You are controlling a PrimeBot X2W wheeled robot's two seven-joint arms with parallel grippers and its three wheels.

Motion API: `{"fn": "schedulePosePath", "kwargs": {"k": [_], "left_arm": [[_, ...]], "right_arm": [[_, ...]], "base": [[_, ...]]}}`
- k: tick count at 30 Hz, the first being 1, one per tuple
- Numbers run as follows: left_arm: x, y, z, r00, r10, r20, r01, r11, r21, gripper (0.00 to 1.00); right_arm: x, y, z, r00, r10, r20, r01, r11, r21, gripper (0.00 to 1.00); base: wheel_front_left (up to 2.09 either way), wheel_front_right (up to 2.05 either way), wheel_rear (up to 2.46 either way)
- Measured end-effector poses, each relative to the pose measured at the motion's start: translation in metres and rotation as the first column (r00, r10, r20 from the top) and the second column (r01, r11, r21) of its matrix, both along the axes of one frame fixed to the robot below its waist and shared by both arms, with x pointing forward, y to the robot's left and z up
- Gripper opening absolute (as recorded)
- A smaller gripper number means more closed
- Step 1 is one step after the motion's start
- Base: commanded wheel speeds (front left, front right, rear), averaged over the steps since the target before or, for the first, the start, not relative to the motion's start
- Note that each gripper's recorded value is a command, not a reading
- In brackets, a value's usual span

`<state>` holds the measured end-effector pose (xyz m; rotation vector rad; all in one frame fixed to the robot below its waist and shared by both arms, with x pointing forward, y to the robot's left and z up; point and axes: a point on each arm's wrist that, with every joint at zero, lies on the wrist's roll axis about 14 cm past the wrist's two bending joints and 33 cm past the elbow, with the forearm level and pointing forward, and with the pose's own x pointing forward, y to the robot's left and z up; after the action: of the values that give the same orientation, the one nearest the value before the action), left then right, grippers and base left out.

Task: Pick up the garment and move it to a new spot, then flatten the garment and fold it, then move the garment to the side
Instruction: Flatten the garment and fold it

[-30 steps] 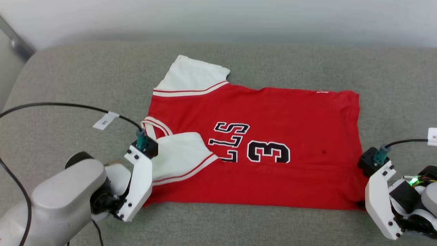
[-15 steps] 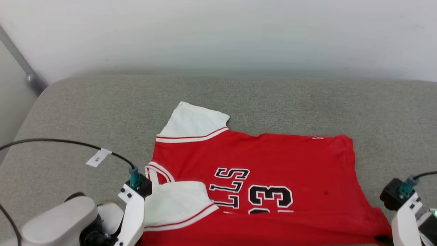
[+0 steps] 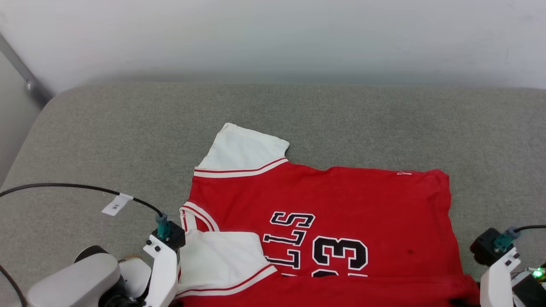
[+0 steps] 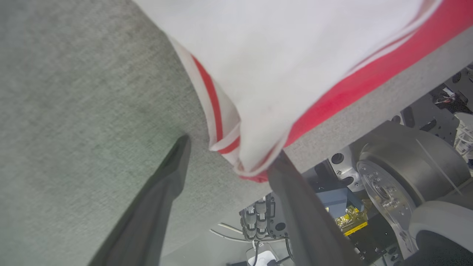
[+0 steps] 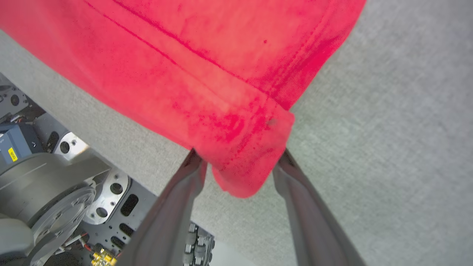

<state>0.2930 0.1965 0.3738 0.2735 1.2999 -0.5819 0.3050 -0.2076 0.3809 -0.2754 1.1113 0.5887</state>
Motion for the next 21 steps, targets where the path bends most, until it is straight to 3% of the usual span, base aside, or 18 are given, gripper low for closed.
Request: {"fn": "schedulePosePath", "kwargs": {"k": [5, 10, 15, 21], "left_arm": [[0.017, 0.01, 0.03, 0.994, 0.012, 0.111, -0.012, 1.0, -0.008, 1.0], [0.054, 0.009, 0.078, 0.951, 0.024, 0.307, -0.007, 0.998, -0.056, 1.0], [0.112, 0.004, 0.125, 0.839, 0.017, 0.545, 0.015, 0.998, -0.054, 1.0], [0.176, -0.002, 0.152, 0.731, 0.033, 0.682, -0.002, 0.999, -0.047, 1.0]], "right_arm": [[0.039, 0.001, 0.037, 0.966, -0.028, 0.257, 0.012, 0.998, 0.063, 1.0], [0.076, 0.006, 0.088, 0.841, -0.112, 0.529, 0.021, 0.984, 0.175, 1.0], [0.095, 0.009, 0.131, 0.677, -0.227, 0.7, 0.025, 0.958, 0.286, 1.0], [0.1, 0.008, 0.171, 0.442, -0.384, 0.811, 0.03, 0.91, 0.414, 1.0]], "base": [[0.0, 0.0, 0.0], [0.0, 0.0, 0.0], [0.0, 0.0, 0.0], [0.0, 0.0, 0.0]]}}
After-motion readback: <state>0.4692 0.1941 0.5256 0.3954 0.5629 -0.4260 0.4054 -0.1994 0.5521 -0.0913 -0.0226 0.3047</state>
